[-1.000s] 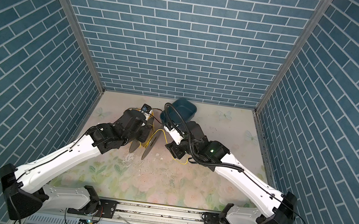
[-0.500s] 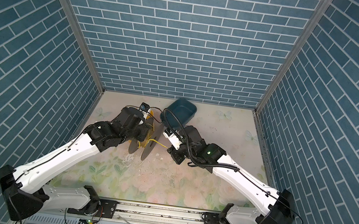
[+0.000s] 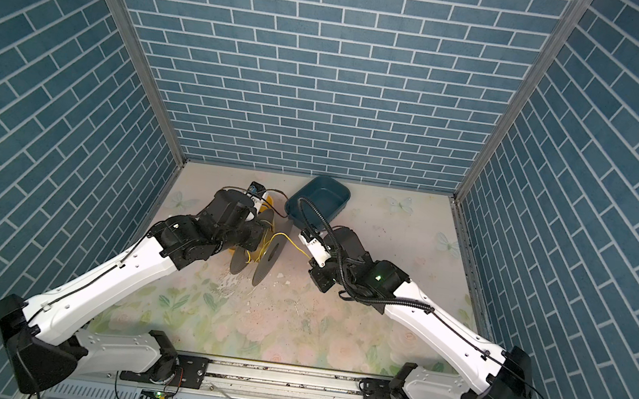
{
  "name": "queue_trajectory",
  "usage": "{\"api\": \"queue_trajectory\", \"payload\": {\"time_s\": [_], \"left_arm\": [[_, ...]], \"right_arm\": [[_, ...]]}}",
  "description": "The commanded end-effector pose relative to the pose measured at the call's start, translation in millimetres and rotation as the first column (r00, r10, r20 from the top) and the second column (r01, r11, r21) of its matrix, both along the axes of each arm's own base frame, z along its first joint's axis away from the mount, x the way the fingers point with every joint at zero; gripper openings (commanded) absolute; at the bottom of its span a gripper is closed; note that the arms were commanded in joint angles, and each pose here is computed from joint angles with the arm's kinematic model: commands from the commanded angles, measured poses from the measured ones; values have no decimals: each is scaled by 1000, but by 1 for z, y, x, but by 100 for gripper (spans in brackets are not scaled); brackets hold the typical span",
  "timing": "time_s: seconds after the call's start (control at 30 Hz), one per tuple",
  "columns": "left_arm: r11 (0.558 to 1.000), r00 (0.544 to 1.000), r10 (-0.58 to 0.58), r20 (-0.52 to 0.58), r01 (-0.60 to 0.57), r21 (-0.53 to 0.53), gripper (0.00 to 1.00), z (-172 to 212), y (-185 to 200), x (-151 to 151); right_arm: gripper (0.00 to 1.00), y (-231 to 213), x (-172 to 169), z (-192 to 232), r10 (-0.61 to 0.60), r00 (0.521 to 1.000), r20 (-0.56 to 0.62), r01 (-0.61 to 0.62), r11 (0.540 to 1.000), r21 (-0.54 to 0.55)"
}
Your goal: Wrap the cables
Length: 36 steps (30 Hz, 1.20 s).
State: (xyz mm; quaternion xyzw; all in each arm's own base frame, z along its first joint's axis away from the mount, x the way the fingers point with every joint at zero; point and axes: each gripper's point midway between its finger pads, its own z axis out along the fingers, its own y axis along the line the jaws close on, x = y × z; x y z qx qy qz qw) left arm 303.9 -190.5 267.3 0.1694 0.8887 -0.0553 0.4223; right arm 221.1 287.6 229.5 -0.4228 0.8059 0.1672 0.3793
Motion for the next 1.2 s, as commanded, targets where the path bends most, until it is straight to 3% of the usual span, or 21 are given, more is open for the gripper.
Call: {"api": "queue_trajectory", "payload": {"time_s": [0.0, 0.47, 0.73, 0.97, 1.17], "left_arm": [[1000, 997, 13, 71, -12, -16, 0, 18, 6, 3], [991, 993, -112, 31, 110, 81, 0, -5, -5, -17], [968, 979, -201, 33, 194, 159, 0, -6, -15, -29], [957, 969, -246, 4, 242, 162, 0, -13, -20, -38], [953, 955, -295, 15, 293, 78, 0, -2, -28, -49]], "right_arm": [[0, -18, 20, 28, -104, 990, 94, 104, 995, 10], [0, -32, 78, 74, -291, 937, 194, 285, 957, 61], [0, -30, 106, 77, -311, 937, 158, 298, 950, 98], [0, -30, 131, 70, -332, 935, 121, 321, 941, 102], [0, -29, 142, 47, -340, 938, 72, 335, 939, 74]]}}
